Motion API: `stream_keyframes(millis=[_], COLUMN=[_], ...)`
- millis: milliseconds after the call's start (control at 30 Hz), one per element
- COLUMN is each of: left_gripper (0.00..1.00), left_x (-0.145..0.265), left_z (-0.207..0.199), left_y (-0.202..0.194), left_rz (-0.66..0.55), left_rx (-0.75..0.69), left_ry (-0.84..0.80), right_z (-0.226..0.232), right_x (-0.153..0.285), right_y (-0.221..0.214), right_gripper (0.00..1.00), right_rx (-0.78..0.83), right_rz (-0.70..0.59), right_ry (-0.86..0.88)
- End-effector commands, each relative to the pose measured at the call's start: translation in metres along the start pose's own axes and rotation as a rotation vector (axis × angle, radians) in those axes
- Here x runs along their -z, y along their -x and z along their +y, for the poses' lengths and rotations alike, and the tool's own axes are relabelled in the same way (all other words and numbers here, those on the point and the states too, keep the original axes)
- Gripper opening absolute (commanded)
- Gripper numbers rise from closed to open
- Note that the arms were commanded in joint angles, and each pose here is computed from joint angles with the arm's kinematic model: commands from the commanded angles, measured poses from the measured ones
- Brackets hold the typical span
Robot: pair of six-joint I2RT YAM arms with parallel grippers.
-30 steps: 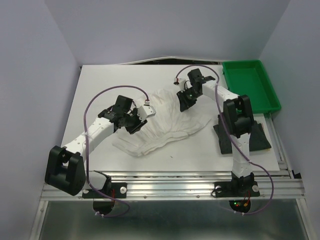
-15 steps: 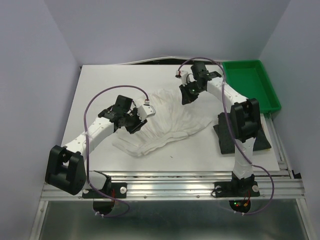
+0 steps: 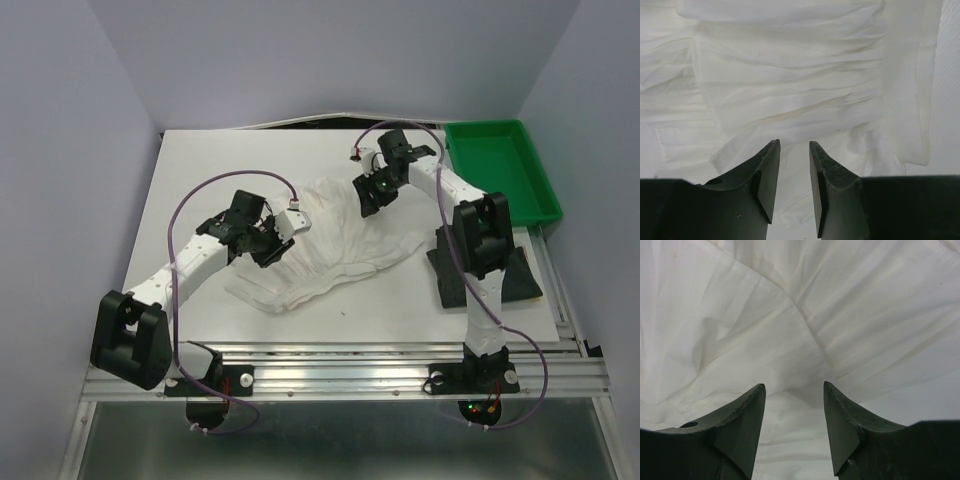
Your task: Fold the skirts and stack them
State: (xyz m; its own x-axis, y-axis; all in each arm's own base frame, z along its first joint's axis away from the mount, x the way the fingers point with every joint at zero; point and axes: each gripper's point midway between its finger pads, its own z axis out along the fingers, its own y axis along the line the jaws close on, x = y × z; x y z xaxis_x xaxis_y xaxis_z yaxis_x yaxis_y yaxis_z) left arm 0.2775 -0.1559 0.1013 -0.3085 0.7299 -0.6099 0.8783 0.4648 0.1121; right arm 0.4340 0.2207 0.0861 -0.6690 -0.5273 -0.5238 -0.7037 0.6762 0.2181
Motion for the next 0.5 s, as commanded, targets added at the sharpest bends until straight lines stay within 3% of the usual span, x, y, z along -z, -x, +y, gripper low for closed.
stream_keyframes(millis=[0, 100, 267, 467], left_gripper=[0.41, 0.41, 0.41, 0.41], left_x=[0.001, 0.0, 0.0, -0.002], left_z=[0.003, 0.003, 0.003, 0.0], left_y=[0.011, 0.01, 0.008, 0.005], left_rz=[-0.032, -0.03, -0.025, -0.024], left_rx=[0.004, 0.003, -0.002, 0.006], left_ry=[-0.003, -0.004, -0.002, -0.012], right_z=[-0.008, -0.01, 0.001, 0.014], right_x=[-0.012, -0.019, -0.014, 0.005], right_y=[-0.001, -0.004, 0.001, 0.013], right_gripper=[0.55, 0.53, 0.32, 0.29], right_rx=[-0.008, -0.016, -0.01, 0.008], right_rz=[0.028, 0.032, 0.016, -0.021], right_ry=[-0.023, -0.018, 0.008, 0.013])
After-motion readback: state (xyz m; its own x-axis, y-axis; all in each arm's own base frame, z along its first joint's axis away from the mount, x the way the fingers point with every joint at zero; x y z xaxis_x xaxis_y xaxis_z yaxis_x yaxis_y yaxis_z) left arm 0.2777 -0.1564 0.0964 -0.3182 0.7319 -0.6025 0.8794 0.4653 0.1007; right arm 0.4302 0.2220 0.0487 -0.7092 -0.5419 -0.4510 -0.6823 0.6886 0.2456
